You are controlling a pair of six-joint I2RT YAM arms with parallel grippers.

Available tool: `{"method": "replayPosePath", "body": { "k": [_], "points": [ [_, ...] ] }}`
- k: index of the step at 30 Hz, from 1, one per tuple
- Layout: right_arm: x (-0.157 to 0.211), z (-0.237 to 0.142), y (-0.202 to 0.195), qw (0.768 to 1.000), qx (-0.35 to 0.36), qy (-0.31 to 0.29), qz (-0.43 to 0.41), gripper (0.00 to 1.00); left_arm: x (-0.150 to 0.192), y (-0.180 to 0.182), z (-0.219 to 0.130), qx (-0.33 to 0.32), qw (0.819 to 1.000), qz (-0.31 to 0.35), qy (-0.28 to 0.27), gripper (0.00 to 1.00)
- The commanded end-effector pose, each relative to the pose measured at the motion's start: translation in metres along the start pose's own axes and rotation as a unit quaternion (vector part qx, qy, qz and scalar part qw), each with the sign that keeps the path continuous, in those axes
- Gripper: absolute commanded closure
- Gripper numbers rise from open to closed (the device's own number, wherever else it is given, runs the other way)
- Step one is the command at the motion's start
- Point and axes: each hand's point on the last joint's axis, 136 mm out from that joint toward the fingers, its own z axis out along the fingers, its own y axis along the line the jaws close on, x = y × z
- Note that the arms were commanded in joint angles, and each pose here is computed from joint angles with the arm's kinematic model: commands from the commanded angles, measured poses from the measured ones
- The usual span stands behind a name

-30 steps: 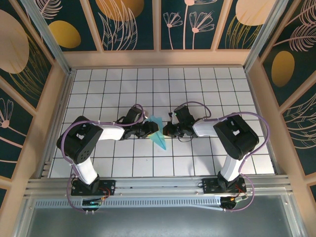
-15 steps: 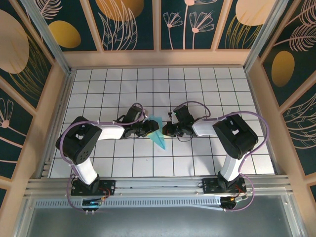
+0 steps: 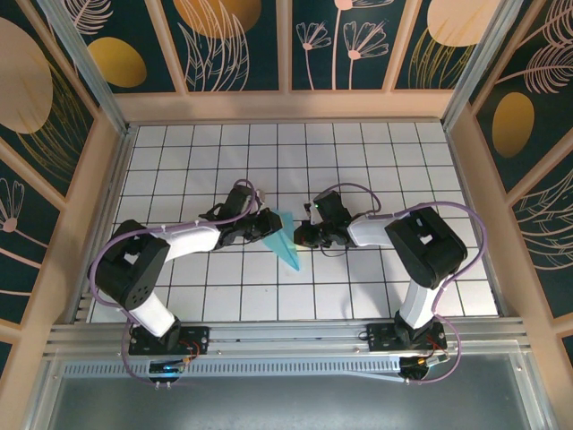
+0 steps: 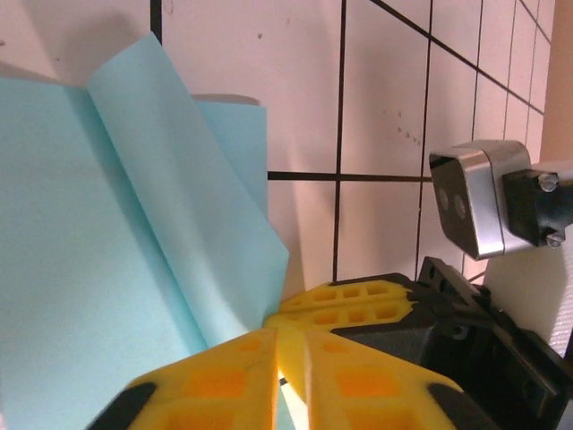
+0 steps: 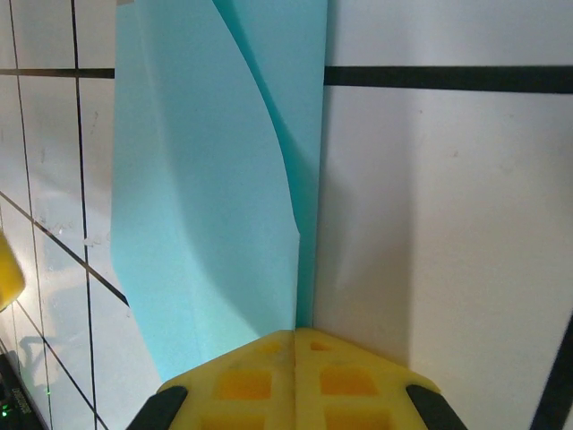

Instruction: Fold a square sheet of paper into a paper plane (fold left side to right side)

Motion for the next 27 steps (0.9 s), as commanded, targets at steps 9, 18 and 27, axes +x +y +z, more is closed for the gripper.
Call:
{"method": "replayPosePath", "body": {
  "k": [9, 18, 27],
  "points": [
    [0.022, 0.01, -0.027, 0.997, 0.064, 0.033, 0.014, 1.0, 0.004, -0.003, 0.029, 0.024, 0.999, 0.002, 0.04, 0.99],
    [0.022, 0.01, -0.028, 0.997, 0.074, 0.036, 0.008, 1.0, 0.011, 0.017, 0.035, -0.008, 0.999, 0.002, 0.048, 0.99],
    [0.022, 0.012, -0.027, 0.996, 0.077, 0.038, 0.005, 1.0, 0.017, 0.036, 0.035, -0.043, 0.998, 0.007, 0.052, 0.99]
  ]
}}
